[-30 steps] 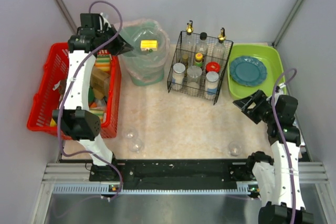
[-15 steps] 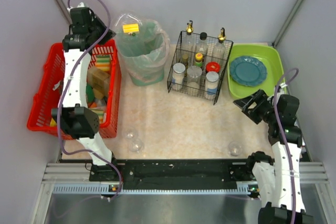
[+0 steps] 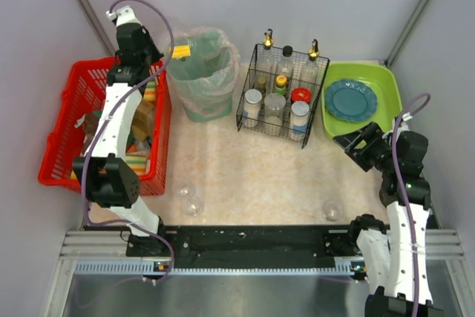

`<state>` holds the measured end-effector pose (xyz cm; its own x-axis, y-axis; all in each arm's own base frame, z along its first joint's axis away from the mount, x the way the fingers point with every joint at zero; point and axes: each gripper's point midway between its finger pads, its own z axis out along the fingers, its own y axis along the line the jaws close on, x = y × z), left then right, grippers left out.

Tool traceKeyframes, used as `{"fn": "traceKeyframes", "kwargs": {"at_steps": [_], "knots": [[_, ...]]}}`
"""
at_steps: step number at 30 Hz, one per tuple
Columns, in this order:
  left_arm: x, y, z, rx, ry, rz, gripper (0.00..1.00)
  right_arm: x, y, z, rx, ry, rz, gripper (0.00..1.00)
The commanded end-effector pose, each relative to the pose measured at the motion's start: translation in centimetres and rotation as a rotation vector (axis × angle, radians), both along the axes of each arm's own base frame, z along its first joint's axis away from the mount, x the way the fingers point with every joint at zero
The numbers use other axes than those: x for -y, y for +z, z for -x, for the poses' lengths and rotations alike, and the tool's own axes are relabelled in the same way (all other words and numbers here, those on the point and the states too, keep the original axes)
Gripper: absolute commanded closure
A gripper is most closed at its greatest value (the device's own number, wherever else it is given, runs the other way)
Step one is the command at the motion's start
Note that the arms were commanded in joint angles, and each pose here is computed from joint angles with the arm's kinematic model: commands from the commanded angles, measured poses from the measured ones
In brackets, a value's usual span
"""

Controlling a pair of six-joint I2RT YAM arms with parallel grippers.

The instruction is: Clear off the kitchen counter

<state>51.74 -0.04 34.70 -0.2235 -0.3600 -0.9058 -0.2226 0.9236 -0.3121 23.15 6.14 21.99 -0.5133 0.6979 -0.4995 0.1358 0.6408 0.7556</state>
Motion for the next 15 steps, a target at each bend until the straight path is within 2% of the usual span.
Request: {"fn": "traceKeyframes", "kwargs": {"at_steps": [1, 5, 11, 15], "knots": [[-0.8, 9.0, 2.0, 0.298, 0.092, -0.137, 1.0, 0.1, 2.3, -0.7, 0.059, -0.007, 0.007, 0.27], [0.0, 9.8, 2.4, 0.331, 0.117, -0.227, 1.0, 0.2, 2.4, -0.7, 0.063, -0.01, 0.012, 0.27], [-0.9, 10.3, 3.1, 0.329, 0.223, -0.265, 1.0, 0.0, 2.1, -0.6, 0.061, -0.001, 0.012, 0.27], [-0.6, 10.8, 3.4, 0.344, 0.278, -0.336, 1.0, 0.1, 2.3, -0.6, 0.067, -0.001, 0.016, 0.27]]}}
